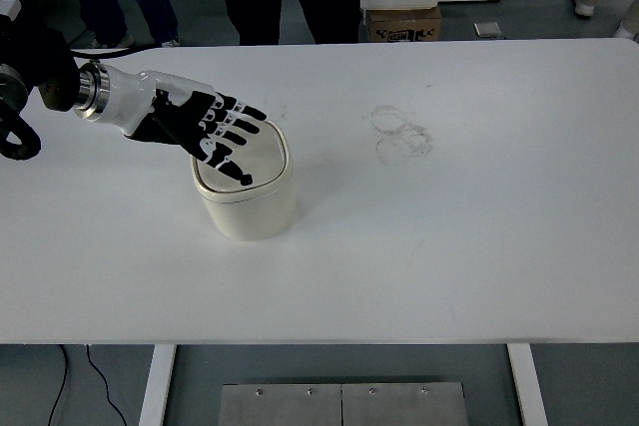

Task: Open trash bin

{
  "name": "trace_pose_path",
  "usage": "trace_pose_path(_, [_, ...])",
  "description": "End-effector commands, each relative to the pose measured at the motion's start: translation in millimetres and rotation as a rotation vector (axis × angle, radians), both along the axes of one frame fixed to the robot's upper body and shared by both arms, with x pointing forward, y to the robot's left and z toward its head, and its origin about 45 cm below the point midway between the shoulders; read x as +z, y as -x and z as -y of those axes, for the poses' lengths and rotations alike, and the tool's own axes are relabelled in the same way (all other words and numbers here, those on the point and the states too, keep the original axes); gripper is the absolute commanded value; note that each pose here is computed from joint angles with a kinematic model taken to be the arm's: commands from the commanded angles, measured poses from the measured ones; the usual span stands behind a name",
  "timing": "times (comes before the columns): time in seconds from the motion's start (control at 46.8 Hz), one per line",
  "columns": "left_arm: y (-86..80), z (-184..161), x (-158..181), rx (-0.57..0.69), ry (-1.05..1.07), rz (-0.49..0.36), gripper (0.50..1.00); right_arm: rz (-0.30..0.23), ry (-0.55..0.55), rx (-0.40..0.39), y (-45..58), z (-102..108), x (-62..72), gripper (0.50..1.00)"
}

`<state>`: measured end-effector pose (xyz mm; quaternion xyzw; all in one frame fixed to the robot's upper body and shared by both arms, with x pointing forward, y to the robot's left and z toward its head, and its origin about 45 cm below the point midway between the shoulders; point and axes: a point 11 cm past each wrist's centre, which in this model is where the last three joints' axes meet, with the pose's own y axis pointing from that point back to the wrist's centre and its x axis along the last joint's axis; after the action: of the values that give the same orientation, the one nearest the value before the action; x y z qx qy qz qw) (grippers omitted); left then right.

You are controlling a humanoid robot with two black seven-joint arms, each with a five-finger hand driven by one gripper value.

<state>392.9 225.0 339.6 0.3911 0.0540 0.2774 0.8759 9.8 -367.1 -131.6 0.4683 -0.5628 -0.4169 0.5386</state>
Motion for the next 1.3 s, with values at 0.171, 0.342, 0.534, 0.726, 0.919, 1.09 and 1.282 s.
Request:
trace_pose_path(0.171, [1.0,-3,1,-0.001,-0.059,-0.017,1.0,-0.001,0.0,0.0,0.9,0,0.0,0.991])
trace_pose_path(0.342, [3.1,4,-2,-0.02,-0.069,-0.029,1.0,0.0,0.0,0.0,0.0,0,0.0,0.991])
trace_pose_path(0.534, [4.4,10,-5,-0.035,-0.094,-0.045,1.0,-0.001,0.0,0.0,0.9,0,0.0,0.989])
trace_pose_path(0.726, [5.1,13,-7,-0.045,-0.096,-0.05,1.0,0.0,0.0,0.0,0.0,0,0.0,0.991])
trace_pose_path(0.919, [5.7,14,-8,-0.047,-0.095,-0.052,1.0,-0.001,0.0,0.0,0.9,0,0.0,0.989])
trace_pose_path(1.09, [6.1,14,-9,-0.048,-0.097,-0.055,1.0,-0.001,0.0,0.0,0.9,0,0.0,0.991])
trace_pose_path(1.282, [6.7,14,-11,-0.047,-0.098,-0.06,1.0,-0.001,0.0,0.0,0.9,0,0.0,0.991])
